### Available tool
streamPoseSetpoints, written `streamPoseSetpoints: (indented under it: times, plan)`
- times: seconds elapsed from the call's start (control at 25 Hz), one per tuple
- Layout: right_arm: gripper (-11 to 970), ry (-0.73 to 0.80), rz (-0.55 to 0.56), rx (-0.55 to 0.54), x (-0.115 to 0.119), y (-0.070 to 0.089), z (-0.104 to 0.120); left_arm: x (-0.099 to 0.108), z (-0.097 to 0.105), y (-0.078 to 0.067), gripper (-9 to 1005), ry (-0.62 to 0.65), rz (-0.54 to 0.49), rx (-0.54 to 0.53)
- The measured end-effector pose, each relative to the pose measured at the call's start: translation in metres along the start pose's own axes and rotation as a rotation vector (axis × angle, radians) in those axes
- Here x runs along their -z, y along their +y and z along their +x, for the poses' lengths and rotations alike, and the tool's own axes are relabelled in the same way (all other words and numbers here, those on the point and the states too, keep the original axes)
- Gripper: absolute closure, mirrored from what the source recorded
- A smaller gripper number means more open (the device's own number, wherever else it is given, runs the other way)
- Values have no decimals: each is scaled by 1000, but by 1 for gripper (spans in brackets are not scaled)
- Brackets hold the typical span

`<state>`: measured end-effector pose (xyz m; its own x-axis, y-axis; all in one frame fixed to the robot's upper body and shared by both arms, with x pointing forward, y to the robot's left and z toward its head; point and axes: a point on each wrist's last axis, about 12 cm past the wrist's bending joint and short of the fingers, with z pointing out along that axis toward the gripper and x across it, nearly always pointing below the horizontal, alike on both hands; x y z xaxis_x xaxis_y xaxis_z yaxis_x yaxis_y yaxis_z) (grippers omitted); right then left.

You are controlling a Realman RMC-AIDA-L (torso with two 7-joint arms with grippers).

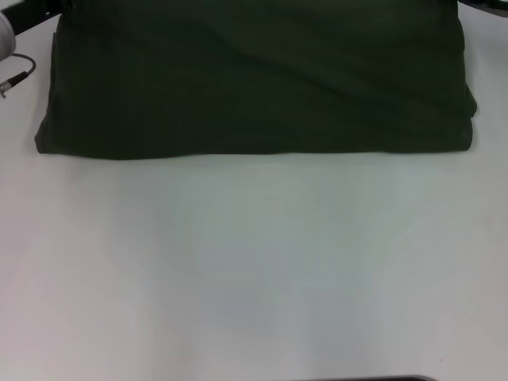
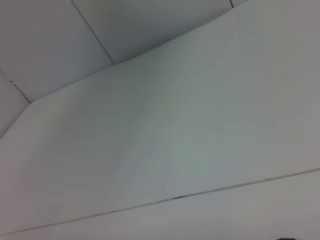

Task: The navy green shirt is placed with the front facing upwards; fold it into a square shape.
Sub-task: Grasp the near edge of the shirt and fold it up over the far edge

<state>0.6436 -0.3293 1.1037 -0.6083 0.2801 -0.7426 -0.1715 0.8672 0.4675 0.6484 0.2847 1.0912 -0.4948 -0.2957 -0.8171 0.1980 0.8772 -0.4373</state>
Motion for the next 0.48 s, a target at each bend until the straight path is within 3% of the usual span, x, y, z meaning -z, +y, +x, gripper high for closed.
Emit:
streamPoseSetpoints:
  times: [0.32,0.48]
  plan:
    - [922,3,-7,7,-3,3,3,0,5,0,998,-33,-10,23]
    - [915,6,-12,24,-5,6,6,1,8,-3,940,-67,-1,-10]
